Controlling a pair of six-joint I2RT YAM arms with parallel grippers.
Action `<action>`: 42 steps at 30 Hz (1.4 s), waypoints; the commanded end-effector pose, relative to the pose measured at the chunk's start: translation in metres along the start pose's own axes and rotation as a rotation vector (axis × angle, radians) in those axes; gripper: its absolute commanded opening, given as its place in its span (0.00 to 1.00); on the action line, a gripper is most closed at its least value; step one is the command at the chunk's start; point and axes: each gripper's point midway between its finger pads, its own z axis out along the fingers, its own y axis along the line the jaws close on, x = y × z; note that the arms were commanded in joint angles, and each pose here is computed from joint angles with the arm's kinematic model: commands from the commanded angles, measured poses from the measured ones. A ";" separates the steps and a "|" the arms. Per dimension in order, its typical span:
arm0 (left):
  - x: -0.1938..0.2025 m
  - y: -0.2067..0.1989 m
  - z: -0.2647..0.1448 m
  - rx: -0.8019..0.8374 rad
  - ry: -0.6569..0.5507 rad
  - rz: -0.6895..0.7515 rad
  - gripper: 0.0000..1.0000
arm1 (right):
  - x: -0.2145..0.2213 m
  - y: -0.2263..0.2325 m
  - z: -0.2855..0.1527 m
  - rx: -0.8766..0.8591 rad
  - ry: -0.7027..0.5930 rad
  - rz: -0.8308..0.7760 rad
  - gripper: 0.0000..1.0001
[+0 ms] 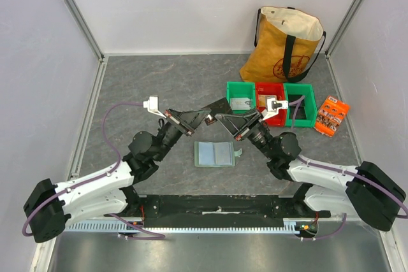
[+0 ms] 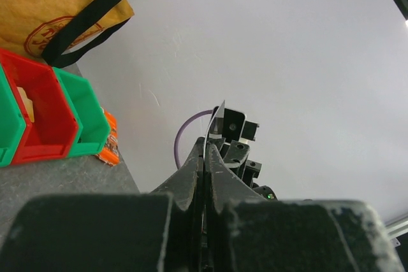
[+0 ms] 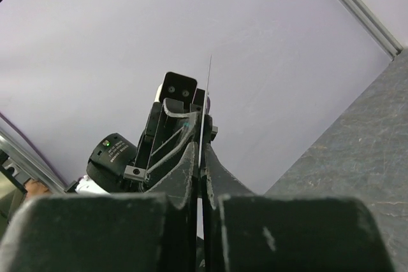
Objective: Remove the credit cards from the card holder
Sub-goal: Place the credit card in the storage box.
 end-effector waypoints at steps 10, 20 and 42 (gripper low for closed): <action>-0.011 0.003 -0.009 -0.035 -0.016 0.071 0.65 | -0.034 -0.013 -0.009 0.133 -0.119 -0.058 0.00; -0.062 0.064 -0.028 -0.329 0.193 0.311 0.80 | -0.095 -0.094 -0.064 0.537 -0.175 -0.103 0.00; -0.086 0.122 -0.089 -0.530 0.380 0.705 0.87 | -0.240 -0.255 -0.214 1.148 -0.405 -0.149 0.00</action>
